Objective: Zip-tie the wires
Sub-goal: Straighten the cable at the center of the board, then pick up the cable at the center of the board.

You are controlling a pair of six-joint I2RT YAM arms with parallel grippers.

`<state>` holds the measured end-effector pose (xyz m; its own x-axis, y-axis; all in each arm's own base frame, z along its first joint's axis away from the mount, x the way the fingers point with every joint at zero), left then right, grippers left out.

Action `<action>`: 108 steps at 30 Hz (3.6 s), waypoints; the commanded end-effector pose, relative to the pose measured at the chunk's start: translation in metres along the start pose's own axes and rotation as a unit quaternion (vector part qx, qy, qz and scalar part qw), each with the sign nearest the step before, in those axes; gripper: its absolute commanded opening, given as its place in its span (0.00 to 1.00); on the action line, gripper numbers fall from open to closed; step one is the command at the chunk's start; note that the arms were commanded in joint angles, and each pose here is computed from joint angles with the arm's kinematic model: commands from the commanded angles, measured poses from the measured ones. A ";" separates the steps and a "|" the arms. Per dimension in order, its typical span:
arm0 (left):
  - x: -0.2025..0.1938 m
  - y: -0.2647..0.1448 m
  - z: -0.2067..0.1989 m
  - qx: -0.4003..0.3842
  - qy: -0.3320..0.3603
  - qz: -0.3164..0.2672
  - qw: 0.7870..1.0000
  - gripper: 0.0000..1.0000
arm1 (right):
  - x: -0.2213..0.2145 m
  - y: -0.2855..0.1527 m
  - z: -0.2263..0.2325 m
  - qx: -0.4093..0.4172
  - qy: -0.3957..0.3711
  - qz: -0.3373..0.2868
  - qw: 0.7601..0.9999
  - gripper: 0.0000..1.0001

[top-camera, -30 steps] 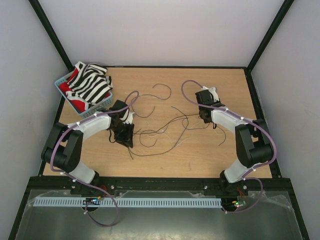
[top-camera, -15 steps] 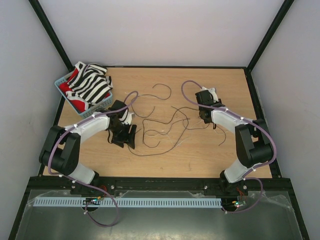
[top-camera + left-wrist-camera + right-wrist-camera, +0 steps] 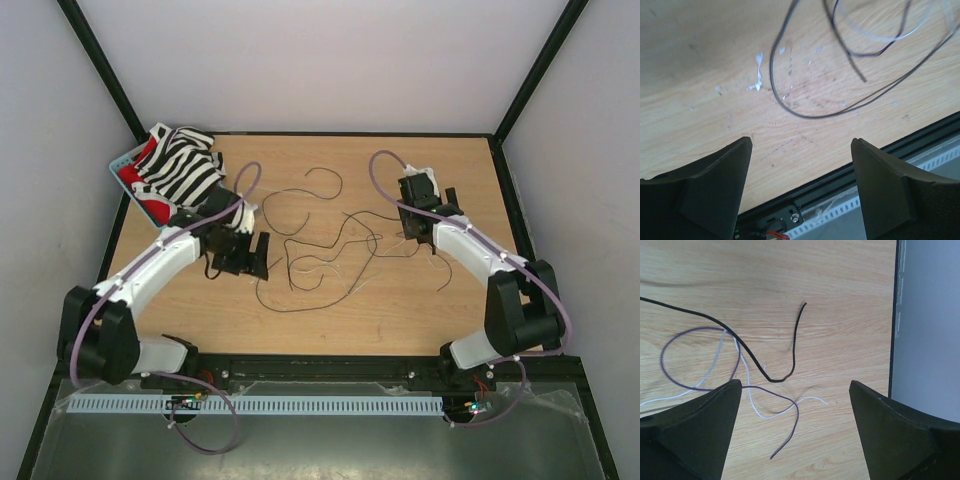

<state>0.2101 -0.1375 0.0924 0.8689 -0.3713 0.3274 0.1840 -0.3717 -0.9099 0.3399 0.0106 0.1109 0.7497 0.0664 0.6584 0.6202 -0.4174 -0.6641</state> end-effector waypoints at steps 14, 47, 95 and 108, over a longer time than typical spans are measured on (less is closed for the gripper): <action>0.128 -0.185 -0.015 0.097 0.135 -0.336 0.927 0.99 | 0.107 -0.082 0.116 0.325 0.129 -0.088 0.933 1.00; 0.103 -0.187 -0.016 0.075 0.151 -0.355 0.920 0.99 | 0.140 0.078 0.282 0.261 0.091 -0.014 0.961 0.59; 0.185 -0.290 -0.050 0.036 0.259 -0.476 0.840 0.99 | 0.376 -0.225 0.134 0.428 0.168 -0.374 0.806 0.00; 0.216 -0.347 -0.081 0.019 0.312 -0.614 0.725 0.99 | 0.382 -0.290 0.079 0.424 0.141 -0.453 0.771 0.00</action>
<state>0.3052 -0.1531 0.4567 -0.1446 -0.1945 0.9702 0.7038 -0.7094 -0.0373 0.4843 0.2393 0.4934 0.0177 -0.2789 0.9602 0.8952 0.4321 0.1091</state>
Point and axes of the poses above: each gripper's point midway between its finger pads, its own y axis out along the fingers, its own z axis along the line the jaws close on, x = y × z, the point moved 1 cm from there along -y, back along the fingers, and after that the axes turned 11 degrees about y, right-handed, at the moved point
